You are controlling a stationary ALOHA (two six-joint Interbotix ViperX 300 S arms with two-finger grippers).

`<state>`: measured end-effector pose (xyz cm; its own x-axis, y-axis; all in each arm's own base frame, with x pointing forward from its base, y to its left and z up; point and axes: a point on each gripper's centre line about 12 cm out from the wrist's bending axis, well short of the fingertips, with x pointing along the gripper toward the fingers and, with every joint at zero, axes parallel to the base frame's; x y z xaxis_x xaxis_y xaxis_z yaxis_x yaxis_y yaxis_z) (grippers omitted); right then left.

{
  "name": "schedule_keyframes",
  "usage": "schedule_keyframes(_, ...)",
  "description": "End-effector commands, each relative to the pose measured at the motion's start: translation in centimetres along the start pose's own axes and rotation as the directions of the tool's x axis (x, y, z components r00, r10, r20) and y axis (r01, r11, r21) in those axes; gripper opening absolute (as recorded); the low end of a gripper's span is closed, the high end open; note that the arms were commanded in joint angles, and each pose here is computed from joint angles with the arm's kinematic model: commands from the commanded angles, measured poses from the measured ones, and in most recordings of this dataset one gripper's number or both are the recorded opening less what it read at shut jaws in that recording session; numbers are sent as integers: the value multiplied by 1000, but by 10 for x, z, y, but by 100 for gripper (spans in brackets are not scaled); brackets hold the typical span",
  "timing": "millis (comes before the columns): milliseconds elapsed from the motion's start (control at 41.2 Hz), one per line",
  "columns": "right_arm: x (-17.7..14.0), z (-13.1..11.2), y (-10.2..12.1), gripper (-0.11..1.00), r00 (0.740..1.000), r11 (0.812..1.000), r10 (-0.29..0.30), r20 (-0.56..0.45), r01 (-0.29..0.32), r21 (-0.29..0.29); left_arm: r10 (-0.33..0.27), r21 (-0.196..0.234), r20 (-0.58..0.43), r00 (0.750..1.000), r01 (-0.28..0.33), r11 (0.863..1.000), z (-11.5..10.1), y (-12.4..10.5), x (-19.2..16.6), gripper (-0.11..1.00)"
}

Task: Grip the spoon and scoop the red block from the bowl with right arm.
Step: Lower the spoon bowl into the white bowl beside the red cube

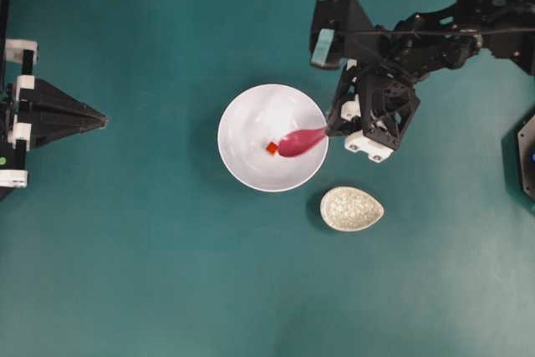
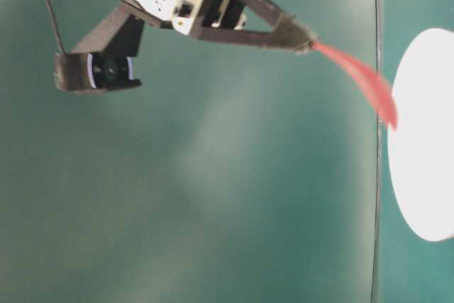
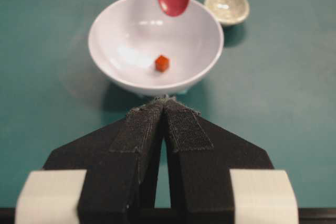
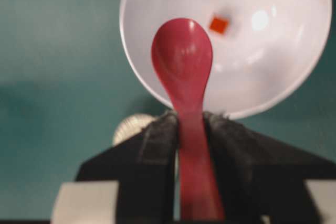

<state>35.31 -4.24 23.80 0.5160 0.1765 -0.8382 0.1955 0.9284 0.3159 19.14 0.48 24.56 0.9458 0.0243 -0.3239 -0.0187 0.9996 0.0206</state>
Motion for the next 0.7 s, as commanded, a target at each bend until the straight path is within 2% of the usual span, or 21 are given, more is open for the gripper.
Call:
schedule_keyframes(0, -6, 7, 4, 25, 1000, 999, -18, -7, 18, -40, 4, -1, 35, 999, -4, 1000, 12, 1, -1, 0)
schedule_keyframes(170, 0, 10, 1, 25, 999, 997, -44, -27, 42, -66, 4, -1, 32, 999, -4, 1000, 11, 1, -1, 0)
schedule_keyframes(680, 21, 12, 0, 25, 996, 995, -60, -69, 54, -87, 4, 0, 28, 1000, -4, 1000, 10, 1, 0, 0)
